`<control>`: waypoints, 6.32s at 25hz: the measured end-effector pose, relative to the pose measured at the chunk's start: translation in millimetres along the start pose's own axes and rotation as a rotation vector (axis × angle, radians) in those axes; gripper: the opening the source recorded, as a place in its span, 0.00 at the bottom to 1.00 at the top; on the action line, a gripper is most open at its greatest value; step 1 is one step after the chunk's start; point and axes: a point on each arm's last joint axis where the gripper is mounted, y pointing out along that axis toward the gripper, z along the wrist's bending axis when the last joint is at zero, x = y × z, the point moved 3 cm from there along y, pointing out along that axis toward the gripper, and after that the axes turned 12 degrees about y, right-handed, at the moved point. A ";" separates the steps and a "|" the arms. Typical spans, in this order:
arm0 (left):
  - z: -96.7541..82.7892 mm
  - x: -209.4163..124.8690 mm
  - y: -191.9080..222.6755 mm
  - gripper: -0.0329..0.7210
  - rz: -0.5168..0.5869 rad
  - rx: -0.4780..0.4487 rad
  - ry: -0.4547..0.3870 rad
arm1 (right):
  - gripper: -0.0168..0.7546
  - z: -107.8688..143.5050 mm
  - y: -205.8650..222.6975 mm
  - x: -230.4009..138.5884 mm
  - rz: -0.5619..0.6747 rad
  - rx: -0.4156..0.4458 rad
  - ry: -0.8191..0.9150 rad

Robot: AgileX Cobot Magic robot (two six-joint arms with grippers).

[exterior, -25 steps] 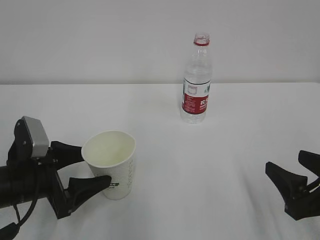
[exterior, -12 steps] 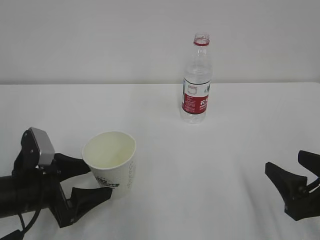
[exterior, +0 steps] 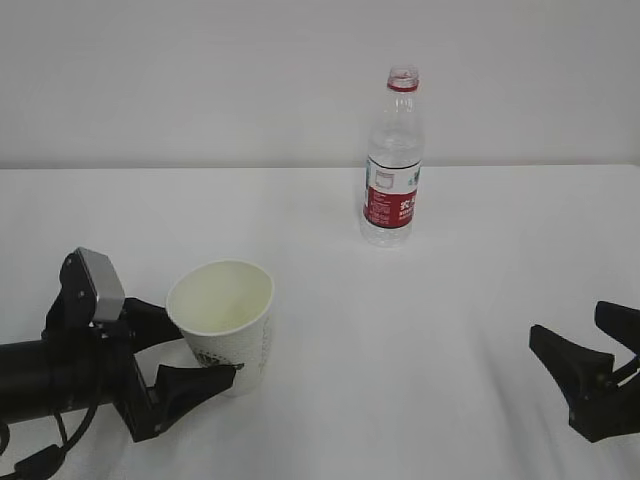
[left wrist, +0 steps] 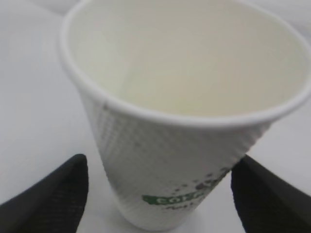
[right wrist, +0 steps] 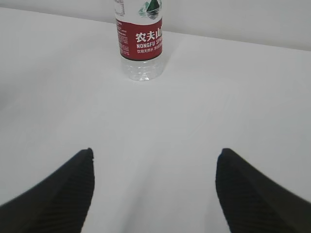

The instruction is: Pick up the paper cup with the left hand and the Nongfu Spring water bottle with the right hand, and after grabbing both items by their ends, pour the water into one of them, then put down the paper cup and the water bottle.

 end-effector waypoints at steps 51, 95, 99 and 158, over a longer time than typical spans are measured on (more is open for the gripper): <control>1.6 24.2 30.9 0.82 -0.048 -0.100 0.160 | 0.78 0.3 0.0 0.1 -0.001 0.002 -0.001; 23.4 56.2 -16.0 0.76 -0.031 0.086 0.084 | 0.78 -0.1 0.0 0.2 -0.002 -0.001 0.000; 17.8 64.4 -26.0 0.76 -0.040 0.099 0.104 | 0.78 -0.1 0.0 0.2 -0.002 -0.001 0.000; -4.5 72.0 -52.4 0.76 -0.063 0.128 0.080 | 0.79 -1.4 119.1 27.4 -0.066 0.196 -0.092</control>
